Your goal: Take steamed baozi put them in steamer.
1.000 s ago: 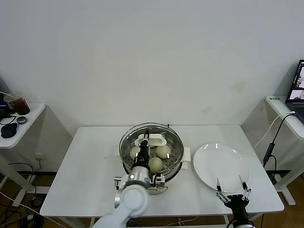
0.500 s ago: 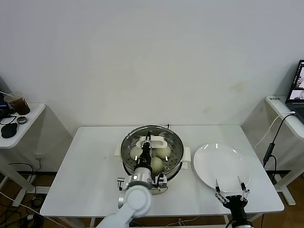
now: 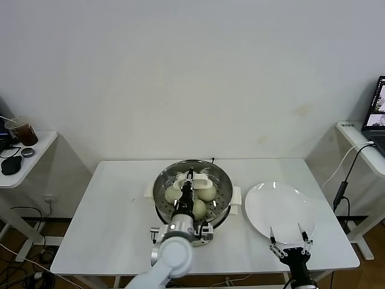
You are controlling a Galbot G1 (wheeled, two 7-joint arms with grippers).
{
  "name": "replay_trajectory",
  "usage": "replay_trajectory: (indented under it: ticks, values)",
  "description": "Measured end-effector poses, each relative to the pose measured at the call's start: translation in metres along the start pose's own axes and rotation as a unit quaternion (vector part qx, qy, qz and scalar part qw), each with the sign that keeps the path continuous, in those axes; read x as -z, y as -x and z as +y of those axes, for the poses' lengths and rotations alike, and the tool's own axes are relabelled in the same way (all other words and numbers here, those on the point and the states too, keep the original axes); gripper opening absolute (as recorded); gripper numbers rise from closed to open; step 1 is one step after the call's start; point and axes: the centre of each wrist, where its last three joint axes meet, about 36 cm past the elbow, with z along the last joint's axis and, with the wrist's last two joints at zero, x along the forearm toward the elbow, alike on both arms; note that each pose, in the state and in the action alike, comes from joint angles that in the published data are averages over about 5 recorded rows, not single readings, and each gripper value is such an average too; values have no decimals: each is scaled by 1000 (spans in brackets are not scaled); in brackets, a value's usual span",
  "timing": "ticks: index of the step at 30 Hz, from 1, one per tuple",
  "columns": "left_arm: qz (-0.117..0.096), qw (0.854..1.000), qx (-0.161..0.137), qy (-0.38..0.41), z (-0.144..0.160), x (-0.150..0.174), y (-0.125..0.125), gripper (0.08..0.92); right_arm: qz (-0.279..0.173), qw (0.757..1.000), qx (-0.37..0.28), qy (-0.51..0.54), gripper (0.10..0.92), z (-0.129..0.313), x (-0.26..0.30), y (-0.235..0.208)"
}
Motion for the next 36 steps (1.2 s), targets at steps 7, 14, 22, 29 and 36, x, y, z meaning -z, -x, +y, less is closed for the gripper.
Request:
replay_trajectory:
  ticks: [7, 14, 22, 29, 36]
  values:
    - [-5, 999, 2, -41, 7, -13, -18, 471, 2, 1000, 3, 0, 823, -1, 1, -1]
    - [-23, 987, -3, -159, 20, -44, -62, 670, 4, 1000, 6, 1, 823, -2, 2, -3]
    - [-41, 921, -26, -387, 4, -102, -121, 819, 6, 1000, 20, 15, 823, 1, 5, -5]
    - [-7, 831, -25, -555, -17, -138, -176, 823, 21, 997, 61, 46, 823, 9, 15, -15]
    - [39, 763, -12, -645, -53, -157, -214, 823, 48, 992, 96, 69, 823, 24, 22, -29]
